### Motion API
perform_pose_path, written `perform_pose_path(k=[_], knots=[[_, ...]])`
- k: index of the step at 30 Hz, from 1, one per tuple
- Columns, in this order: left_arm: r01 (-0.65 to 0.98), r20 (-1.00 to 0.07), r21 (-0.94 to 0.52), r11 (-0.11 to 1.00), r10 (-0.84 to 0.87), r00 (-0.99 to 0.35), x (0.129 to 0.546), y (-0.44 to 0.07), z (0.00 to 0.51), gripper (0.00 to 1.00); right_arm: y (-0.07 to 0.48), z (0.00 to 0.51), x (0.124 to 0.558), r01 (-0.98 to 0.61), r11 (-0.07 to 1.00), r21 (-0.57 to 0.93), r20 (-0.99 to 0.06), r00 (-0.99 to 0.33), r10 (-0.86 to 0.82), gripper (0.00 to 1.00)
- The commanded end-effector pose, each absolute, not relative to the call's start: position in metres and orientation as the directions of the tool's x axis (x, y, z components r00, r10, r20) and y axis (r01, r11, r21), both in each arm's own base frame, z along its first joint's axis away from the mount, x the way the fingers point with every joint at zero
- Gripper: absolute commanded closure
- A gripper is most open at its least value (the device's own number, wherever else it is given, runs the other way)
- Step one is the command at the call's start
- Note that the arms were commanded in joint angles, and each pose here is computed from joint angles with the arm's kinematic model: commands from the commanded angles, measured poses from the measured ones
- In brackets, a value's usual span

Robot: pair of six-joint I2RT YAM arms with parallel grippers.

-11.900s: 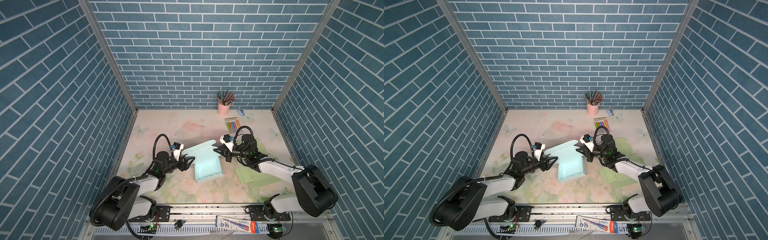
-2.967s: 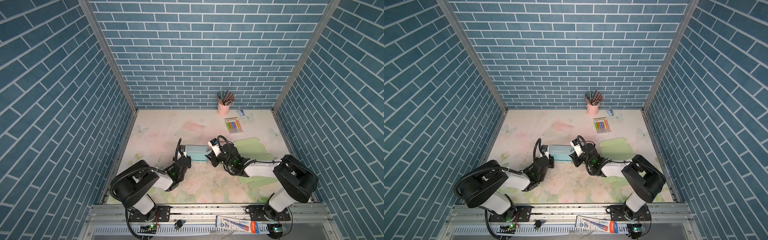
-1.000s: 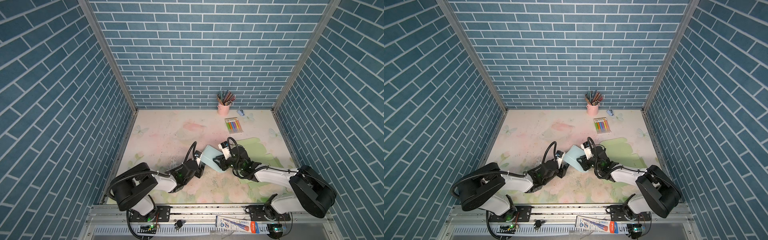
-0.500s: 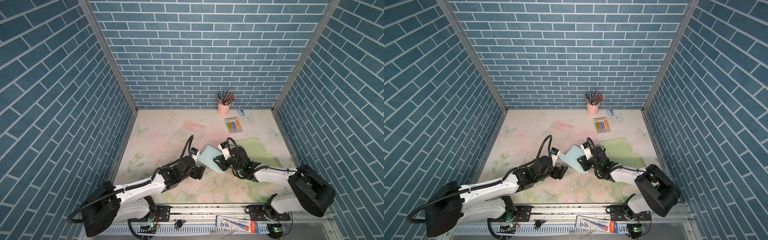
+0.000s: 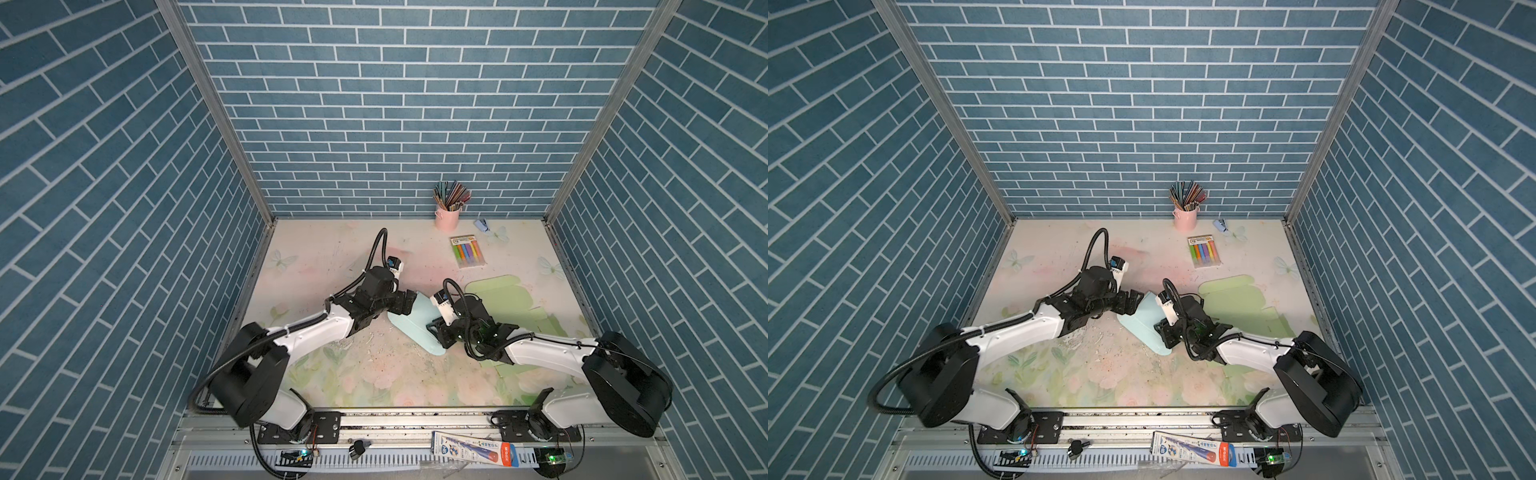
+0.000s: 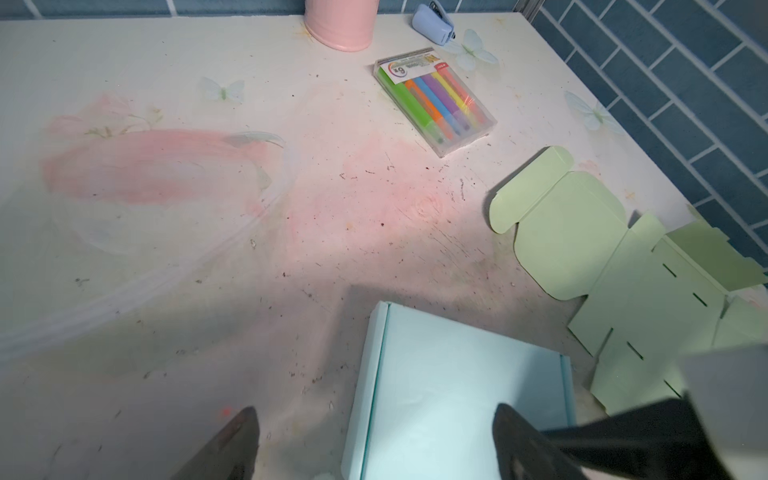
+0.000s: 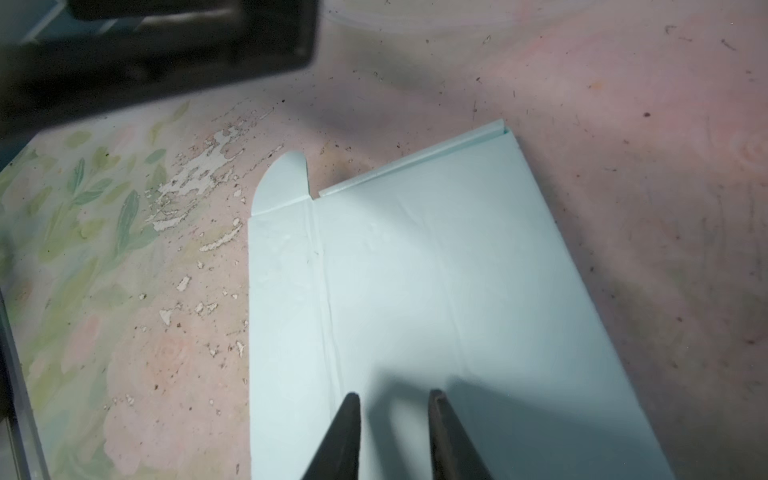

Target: Fold the paper box

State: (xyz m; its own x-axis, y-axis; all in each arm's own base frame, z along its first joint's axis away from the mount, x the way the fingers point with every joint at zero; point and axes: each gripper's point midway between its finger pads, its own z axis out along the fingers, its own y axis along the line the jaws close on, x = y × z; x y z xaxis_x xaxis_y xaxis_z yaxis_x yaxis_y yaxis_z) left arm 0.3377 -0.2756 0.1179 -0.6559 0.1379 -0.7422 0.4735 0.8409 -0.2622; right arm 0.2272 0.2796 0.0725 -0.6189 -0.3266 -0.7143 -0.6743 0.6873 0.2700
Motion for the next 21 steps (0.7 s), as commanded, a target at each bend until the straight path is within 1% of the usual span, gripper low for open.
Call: perform_pose_path(k=[1,5,8,10,14,17,19,21], knots=[[0.502,-0.727,-0.265,0.823,0.171,-0.665,0.352,-0.285,0.102,0.11,0.269,0.086,0.222,-0.654,0.708,0.266,-0.707,-0.632,-0.317,0.69],[0.485,-0.694,-0.259,0.835,0.188,-0.695,0.352,-0.283,0.075,0.12,0.258,0.098,0.214,-0.601,0.711,0.366,-0.678,-0.695,-0.239,0.66],[0.490,-0.685,-0.261,0.832,0.198,-0.701,0.345,-0.280,0.066,0.12,0.243,0.094,0.207,-0.521,0.711,0.472,-0.622,-0.768,-0.149,0.63],[0.488,-0.673,-0.251,0.836,0.211,-0.709,0.341,-0.275,0.060,0.16,0.232,0.087,0.202,-0.447,0.704,0.552,-0.564,-0.822,-0.080,0.61],[0.480,-0.658,-0.233,0.846,0.226,-0.718,0.333,-0.266,0.050,0.22,0.222,0.078,0.196,-0.352,0.682,0.641,-0.485,-0.874,0.005,0.57],[0.480,-0.652,-0.233,0.846,0.230,-0.723,0.328,-0.264,0.047,0.31,0.224,0.078,0.195,-0.336,0.640,0.691,-0.464,-0.885,0.038,0.56],[0.480,-0.644,-0.237,0.845,0.233,-0.729,0.325,-0.263,0.045,0.42,0.229,0.081,0.196,-0.347,0.619,0.705,-0.467,-0.883,0.037,0.57],[0.480,-0.641,-0.237,0.845,0.235,-0.730,0.322,-0.261,0.046,0.49,0.232,0.084,0.201,-0.357,0.616,0.702,-0.476,-0.879,0.032,0.59]])
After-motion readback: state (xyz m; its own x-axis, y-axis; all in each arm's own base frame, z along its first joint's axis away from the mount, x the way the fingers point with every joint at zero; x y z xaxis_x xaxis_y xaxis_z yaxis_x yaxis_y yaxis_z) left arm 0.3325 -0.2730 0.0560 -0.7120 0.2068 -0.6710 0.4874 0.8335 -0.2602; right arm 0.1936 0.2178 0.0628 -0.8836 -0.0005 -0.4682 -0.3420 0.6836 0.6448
